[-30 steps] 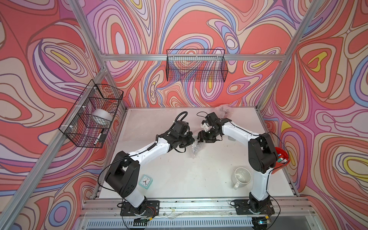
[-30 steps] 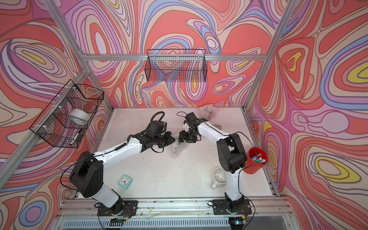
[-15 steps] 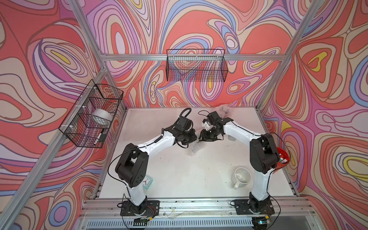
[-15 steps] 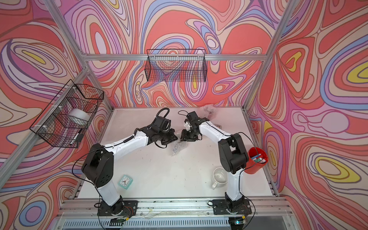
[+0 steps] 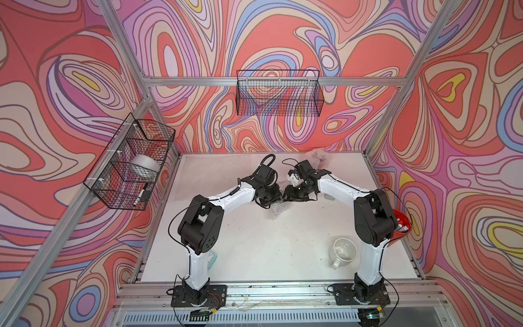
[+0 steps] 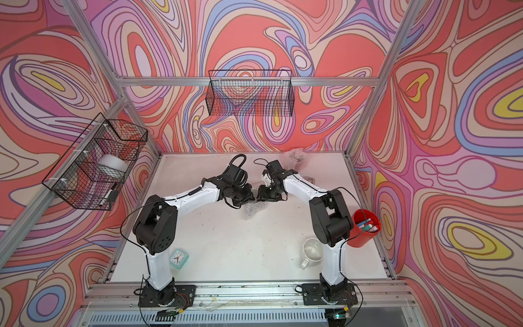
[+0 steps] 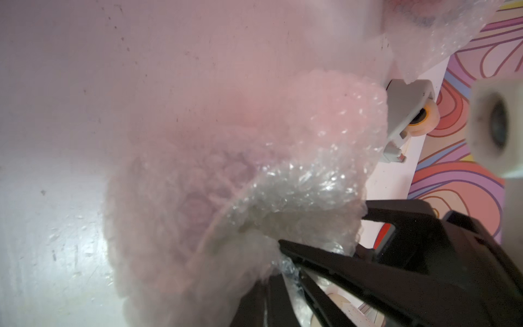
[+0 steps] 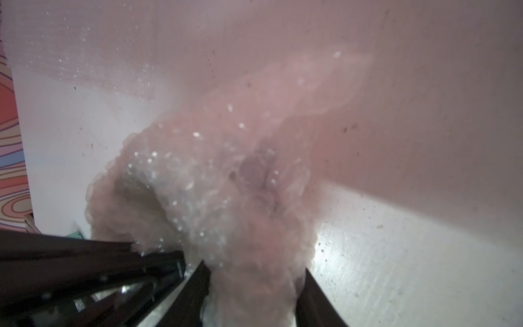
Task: Wrap mugs in bubble wrap
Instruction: Wrap the mug in bubble wrap.
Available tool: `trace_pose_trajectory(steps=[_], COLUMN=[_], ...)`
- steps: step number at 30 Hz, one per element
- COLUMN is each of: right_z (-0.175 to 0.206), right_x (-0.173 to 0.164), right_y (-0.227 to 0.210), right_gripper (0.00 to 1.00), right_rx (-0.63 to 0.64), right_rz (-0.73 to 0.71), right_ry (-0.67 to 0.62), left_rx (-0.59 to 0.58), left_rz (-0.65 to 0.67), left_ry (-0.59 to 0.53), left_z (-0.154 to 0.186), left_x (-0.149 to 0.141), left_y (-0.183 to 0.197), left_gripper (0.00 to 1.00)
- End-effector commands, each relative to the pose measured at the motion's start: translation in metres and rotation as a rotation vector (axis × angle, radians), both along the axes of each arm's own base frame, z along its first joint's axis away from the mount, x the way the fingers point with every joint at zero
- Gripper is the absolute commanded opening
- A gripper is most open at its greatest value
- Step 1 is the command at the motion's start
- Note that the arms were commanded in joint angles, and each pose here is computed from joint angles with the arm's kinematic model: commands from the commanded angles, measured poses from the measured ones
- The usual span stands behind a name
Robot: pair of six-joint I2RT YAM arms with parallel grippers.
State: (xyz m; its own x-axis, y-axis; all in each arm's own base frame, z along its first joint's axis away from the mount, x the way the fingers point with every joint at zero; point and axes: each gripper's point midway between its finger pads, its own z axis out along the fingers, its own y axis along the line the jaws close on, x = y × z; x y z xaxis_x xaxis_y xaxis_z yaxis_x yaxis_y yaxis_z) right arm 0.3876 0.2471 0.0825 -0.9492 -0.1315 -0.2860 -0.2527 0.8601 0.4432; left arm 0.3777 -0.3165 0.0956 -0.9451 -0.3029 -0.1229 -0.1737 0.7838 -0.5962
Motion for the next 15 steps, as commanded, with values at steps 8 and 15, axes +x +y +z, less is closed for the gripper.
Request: trace_pose_trajectory(steps=[8, 15], right_z=[0.043, 0.043], right_x=[-0.011, -0.019], right_y=[-0.017, -0.015], right_gripper=[0.58, 0.69], right_rx=[0.079, 0.086], right_rz=[-0.007, 0.057], right_ry=[-0.196, -0.218], left_rx=[0.037, 0.015], left_rz=[0.030, 0.028], left_ry=[0.095, 0.096], left_z=[-0.030, -0.026], left_x=[-0.007, -0.001], left_y=[0.009, 0.003], left_gripper=[0.11, 0.18])
